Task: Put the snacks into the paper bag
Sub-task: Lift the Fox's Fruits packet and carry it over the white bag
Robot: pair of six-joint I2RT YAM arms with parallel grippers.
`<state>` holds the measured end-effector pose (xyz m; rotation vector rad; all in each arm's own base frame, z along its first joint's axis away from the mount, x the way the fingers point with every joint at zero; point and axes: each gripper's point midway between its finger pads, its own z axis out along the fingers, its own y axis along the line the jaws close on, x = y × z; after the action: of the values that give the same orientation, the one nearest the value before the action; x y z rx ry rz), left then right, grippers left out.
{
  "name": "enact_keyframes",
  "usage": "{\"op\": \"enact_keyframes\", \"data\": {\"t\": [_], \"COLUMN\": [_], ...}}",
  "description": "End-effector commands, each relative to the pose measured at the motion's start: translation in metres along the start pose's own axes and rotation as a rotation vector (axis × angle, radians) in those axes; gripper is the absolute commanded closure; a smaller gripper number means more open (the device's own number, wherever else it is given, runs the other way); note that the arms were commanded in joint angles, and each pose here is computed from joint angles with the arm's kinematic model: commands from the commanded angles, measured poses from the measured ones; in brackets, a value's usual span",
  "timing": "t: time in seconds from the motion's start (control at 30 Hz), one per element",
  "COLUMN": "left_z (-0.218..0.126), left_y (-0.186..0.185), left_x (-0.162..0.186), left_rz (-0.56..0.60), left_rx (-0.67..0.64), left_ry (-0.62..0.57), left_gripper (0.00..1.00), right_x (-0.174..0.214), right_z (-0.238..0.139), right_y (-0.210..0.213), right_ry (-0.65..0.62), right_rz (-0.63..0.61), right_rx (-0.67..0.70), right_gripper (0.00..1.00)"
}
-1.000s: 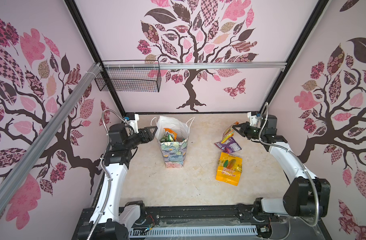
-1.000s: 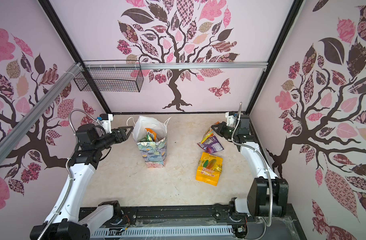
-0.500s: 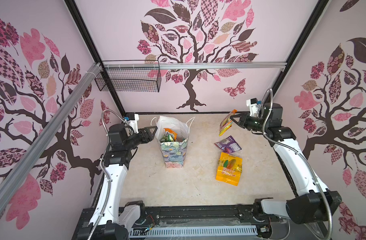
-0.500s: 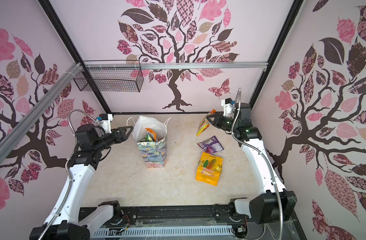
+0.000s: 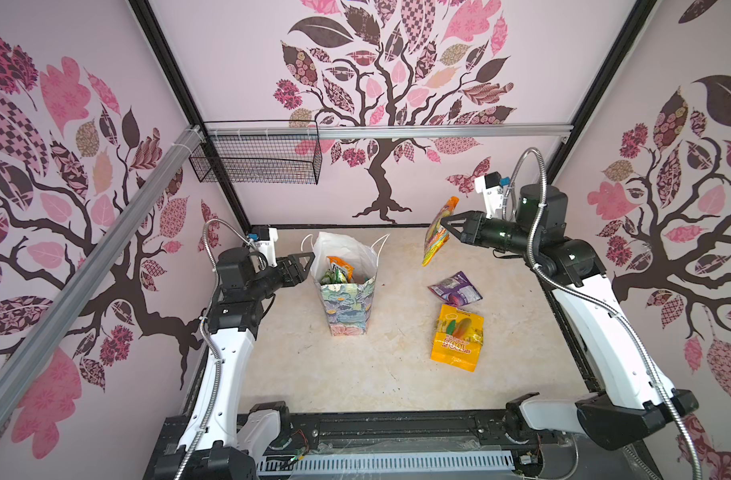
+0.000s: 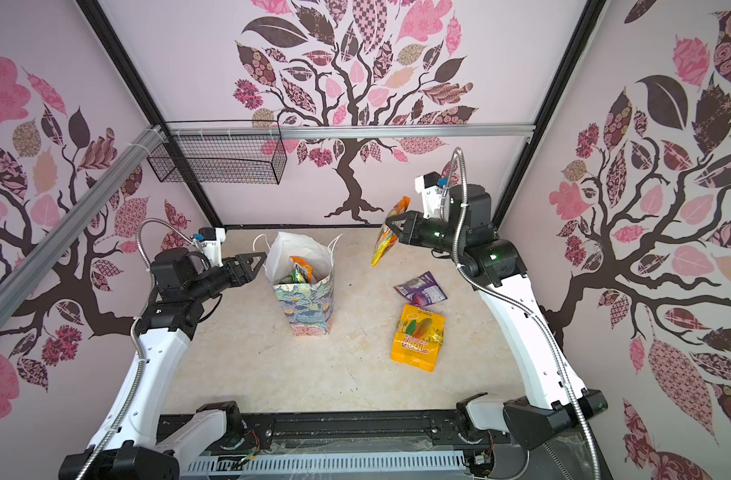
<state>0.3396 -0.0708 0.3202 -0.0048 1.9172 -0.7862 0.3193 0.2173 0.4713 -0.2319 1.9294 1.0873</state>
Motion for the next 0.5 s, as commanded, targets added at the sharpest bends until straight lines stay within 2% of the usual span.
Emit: {"op": "enact_keyframes", "data": {"t": [0.0, 0.07, 0.13, 0.47], "left_z": [-0.001, -0.002, -0.002, 0.001], "left_y": [-0.001, -0.002, -0.005, -0.005], "left_x": [0.003, 0.003, 0.002, 0.004], "left_rz": [0.02, 0.025, 0.031, 0.015], "left_rx": [0.004, 0.008, 0.024, 0.034], "left_ry": [-0.006, -0.009, -0.01, 0.002], "left_gripper": [0.34, 0.38, 0.5, 0.5], "right_x": [-0.009, -0.011, -0.014, -0.009], "right_z": [0.005, 0.007, 0.01, 0.028], "right_y": [0.019, 0.029, 0.036, 0.091], "right_ry": [0.004, 0.01, 0.008, 0.034], "right_rz": [-0.081, -0.099, -0.108, -0.17], "right_rx": [-0.005, -0.013, -0.021, -0.137], "right_gripper": [1.0, 1.0, 1.0, 1.0]}}
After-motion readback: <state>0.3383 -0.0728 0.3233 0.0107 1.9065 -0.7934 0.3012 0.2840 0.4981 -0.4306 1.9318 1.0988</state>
